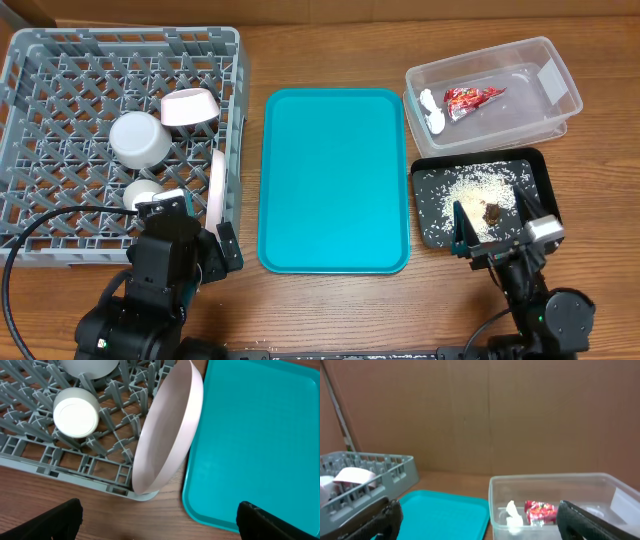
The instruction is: Sort waste into correct bins and load items into the dishwasher
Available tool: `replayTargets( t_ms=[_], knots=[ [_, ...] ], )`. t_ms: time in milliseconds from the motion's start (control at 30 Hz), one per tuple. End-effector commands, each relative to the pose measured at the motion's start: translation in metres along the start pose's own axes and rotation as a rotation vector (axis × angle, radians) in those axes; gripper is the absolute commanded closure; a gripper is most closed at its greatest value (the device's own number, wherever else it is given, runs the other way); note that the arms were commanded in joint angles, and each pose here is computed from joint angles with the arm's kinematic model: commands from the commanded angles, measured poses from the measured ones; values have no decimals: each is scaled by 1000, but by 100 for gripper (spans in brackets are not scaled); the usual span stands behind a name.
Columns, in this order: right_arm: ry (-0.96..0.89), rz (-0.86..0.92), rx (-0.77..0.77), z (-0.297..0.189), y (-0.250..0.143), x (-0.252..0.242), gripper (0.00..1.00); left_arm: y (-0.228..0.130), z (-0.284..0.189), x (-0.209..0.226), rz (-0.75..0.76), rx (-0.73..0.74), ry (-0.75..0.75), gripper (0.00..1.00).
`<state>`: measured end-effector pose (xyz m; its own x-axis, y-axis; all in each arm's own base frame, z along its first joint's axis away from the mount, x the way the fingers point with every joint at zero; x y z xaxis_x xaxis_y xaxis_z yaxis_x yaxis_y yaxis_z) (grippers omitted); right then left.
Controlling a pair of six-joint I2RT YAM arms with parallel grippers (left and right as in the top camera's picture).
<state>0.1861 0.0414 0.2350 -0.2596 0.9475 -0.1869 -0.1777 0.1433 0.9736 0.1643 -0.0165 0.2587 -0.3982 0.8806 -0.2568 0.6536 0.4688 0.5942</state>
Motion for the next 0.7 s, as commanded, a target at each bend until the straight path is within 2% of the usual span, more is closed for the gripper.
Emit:
replayTargets(
  t_ms=[0, 67, 167, 333, 667],
  knots=[
    [-19, -30, -45, -2, -12, 1, 0, 0, 1, 0, -8, -6, 8, 0],
    [-36, -38, -72, -2, -18, -1, 0, 0, 1, 0, -8, -6, 8, 0],
    [-36, -48, -28, -2, -27, -1, 0, 0, 1, 0, -8, -6, 8, 0],
    [4, -35, 146, -4, -62, 5, 0, 0, 1, 0, -8, -7, 8, 0],
    [-4, -23, 143, -4, -61, 4, 0, 0, 1, 0, -8, -6, 8, 0]
  ],
)
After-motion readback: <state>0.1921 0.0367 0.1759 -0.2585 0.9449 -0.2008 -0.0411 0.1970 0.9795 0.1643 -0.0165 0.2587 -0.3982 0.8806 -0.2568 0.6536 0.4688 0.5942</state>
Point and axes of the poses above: each gripper's point midway between its finger pads, its own z axis out along the fingers, its own x axis along the line the jaws close on, y = z × x, the point moved 5 cm from there along -z, back along the fingers, and after that the axes turned 14 degrees about -z, right-handed, at the moved point
